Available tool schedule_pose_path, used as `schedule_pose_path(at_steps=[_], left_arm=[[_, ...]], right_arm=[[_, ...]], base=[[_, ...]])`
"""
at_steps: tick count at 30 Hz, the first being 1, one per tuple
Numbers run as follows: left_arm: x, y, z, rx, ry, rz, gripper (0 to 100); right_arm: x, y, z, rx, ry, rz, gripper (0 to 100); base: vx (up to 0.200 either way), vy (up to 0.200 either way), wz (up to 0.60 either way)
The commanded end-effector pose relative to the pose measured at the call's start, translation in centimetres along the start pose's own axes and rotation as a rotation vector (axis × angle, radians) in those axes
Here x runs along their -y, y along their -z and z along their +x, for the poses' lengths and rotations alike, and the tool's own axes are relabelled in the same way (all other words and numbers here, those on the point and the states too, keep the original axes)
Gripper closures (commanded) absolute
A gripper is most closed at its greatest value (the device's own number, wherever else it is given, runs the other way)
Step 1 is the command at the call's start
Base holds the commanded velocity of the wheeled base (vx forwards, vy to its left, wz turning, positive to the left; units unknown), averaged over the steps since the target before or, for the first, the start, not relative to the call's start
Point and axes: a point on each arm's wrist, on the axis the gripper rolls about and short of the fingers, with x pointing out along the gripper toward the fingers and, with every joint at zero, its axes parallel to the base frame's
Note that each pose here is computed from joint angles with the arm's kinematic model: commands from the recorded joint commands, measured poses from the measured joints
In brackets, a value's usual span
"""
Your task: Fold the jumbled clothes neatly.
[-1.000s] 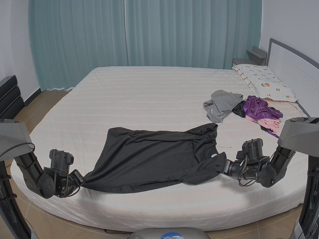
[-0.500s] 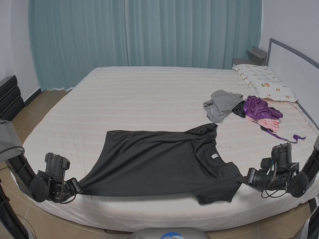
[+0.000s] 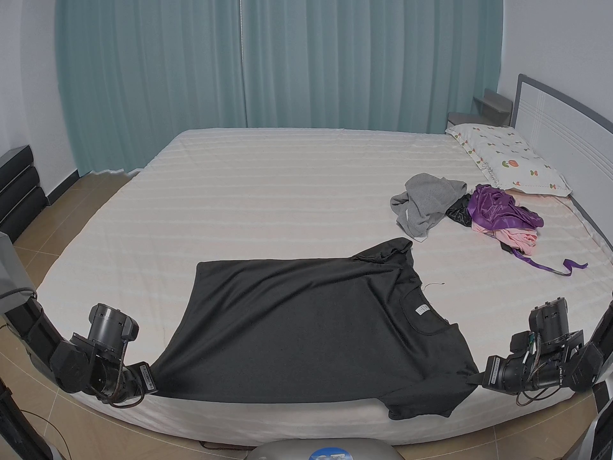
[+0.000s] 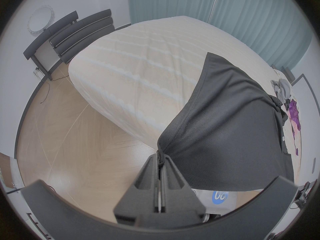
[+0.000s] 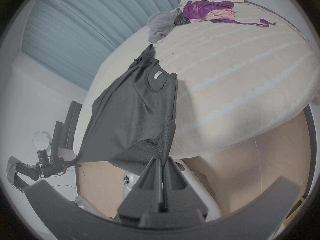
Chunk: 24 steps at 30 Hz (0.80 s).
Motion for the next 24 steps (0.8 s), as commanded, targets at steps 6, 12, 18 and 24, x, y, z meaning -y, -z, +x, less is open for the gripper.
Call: schedule_pose_path(at_steps=[6,12,18,24], left_arm=[[0.3,0.5,0.3,-0.022,-0.004,0.029,100],[0.3,0.6,0.7,-0.036,-0.013,0.032,100],[0.4,0.6,0.8,-0.037,-0.014,0.033,100],[0.4,0.6,0.8,-0.035,-0.015,0.033,100]], right_arm=[[1.5,-0.2,4.5,-0.115,0.071,-0.017,100],[1.7,-1.2,6.9,-0.084,0.056,-0.015,0],[1.8,-2.1,8.5,-0.005,0.025,-0.03,0],[1.9,-2.9,9.9,0.07,0.044,-0.044,0]], base=[[0.0,0.0,0.0],[0.0,0.0,0.0],[0.0,0.0,0.0],[0.0,0.0,0.0]])
